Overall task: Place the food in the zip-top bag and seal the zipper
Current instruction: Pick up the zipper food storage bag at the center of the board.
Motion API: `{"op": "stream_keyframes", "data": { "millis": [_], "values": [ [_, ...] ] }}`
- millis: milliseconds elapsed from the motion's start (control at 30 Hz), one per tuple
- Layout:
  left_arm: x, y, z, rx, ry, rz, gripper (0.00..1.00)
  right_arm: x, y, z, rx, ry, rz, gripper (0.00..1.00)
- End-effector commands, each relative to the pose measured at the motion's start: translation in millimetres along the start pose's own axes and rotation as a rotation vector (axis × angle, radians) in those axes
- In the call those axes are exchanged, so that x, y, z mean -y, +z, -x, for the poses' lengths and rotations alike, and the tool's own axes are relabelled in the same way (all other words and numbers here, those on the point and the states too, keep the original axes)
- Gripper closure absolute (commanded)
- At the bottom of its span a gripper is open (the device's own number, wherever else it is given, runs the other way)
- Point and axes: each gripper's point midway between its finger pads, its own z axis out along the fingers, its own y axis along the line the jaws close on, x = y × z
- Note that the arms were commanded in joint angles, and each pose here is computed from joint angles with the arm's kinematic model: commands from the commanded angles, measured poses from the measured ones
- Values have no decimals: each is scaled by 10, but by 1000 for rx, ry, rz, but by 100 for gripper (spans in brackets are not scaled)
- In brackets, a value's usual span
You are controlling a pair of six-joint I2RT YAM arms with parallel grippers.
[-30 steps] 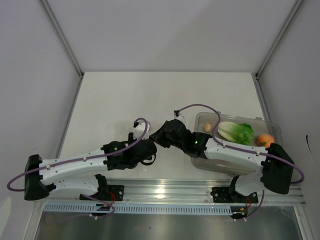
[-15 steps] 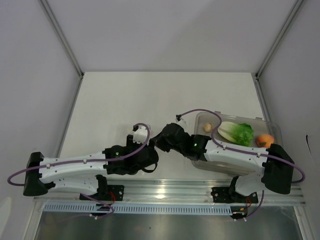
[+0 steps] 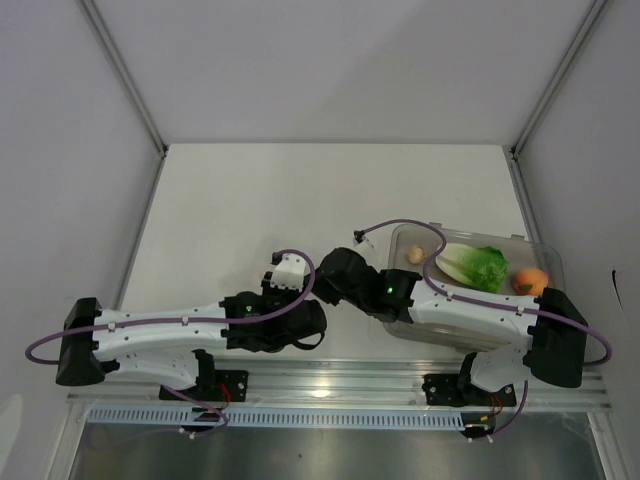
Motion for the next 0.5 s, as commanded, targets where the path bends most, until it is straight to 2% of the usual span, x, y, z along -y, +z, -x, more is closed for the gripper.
{"op": "stream_keyframes", "data": {
  "millis": [0, 367, 433, 467],
  "values": [
    [-36, -73, 210, 60, -45, 7, 58, -186, -108, 81, 37, 25, 38, 100],
    [-63, -112, 260, 67, -40, 1, 73, -164, -102, 38, 16, -2, 43, 100],
    [-68, -121, 266, 66, -36, -3, 72, -156, -105, 30, 12, -3, 48, 100],
    [-61, -123, 270, 66, -37, -5, 63, -172, -114, 27, 9, -2, 56, 100]
  ]
}}
